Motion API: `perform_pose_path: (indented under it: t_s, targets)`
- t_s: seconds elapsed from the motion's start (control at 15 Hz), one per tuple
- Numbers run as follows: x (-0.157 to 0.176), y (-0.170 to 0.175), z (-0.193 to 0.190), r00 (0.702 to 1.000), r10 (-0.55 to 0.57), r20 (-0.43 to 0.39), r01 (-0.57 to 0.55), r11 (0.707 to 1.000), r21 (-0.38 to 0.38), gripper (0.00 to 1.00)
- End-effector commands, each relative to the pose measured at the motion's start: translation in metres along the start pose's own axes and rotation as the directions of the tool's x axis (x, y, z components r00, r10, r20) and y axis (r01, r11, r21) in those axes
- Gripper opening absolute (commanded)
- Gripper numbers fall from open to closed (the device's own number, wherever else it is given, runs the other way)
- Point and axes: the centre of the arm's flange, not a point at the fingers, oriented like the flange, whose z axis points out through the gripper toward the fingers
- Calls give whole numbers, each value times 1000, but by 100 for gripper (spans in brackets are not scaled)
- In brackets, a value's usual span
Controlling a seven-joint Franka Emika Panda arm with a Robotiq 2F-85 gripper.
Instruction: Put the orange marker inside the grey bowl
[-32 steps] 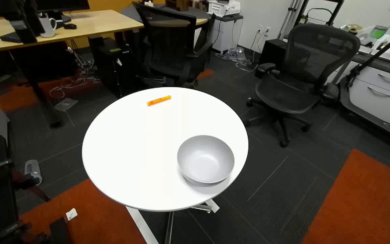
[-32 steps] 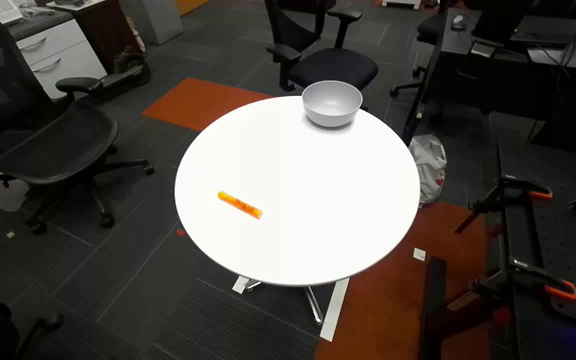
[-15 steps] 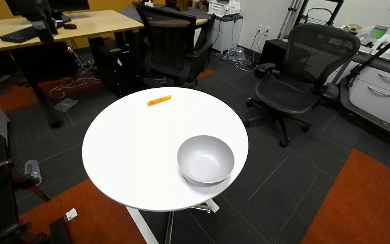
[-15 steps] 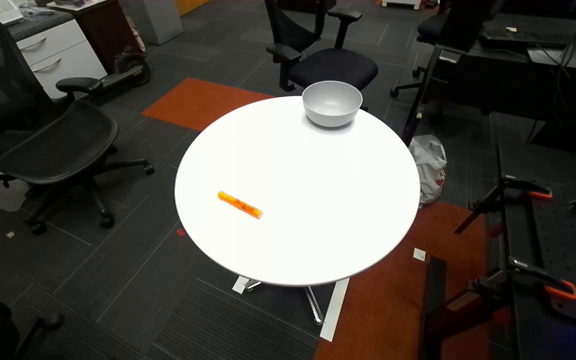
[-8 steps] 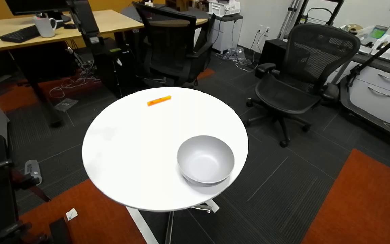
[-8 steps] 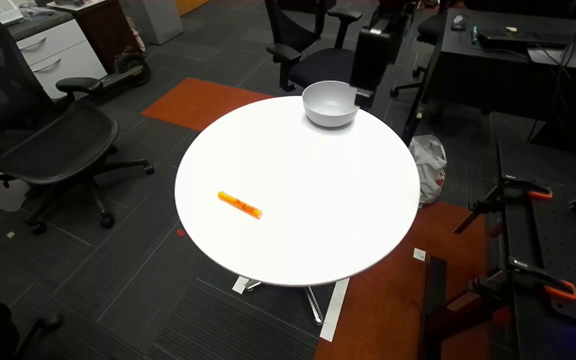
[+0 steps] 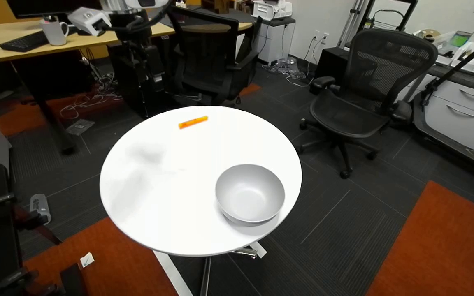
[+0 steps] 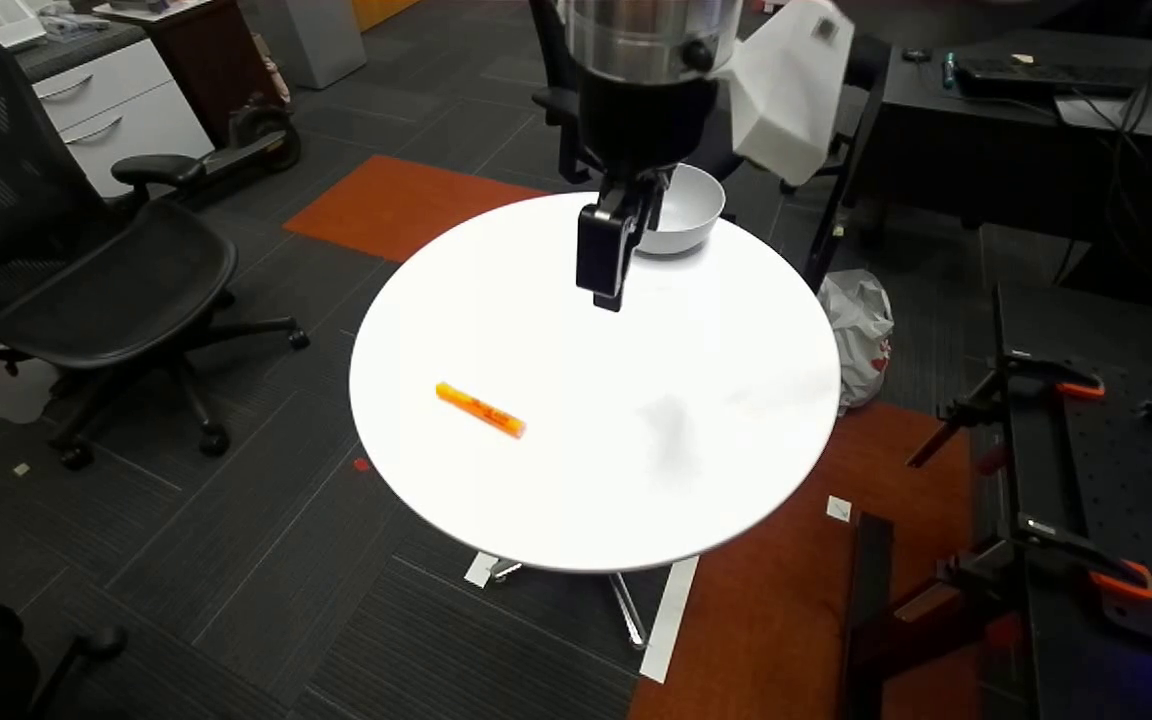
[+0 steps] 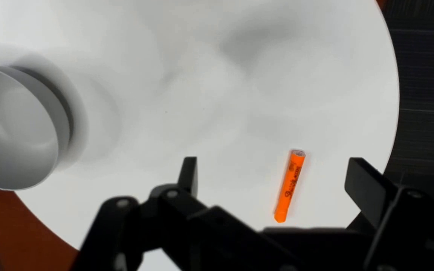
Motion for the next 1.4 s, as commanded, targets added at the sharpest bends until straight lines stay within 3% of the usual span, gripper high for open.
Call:
perform_pose_path:
  t_s: [0.0, 0.4, 0.73, 1.07, 1.33]
  targets:
    - [31, -21, 27, 1000, -16, -11, 16, 1000, 12, 100]
    - [56, -56, 48, 999, 18, -48, -17, 1000, 14, 100]
    - [83, -47, 57, 993, 69, -92, -69, 998, 9, 100]
    - [95, -38, 97, 997, 76, -34, -75, 997, 4, 100]
    - [95, -52, 131, 999, 41, 21, -42, 999, 19, 100]
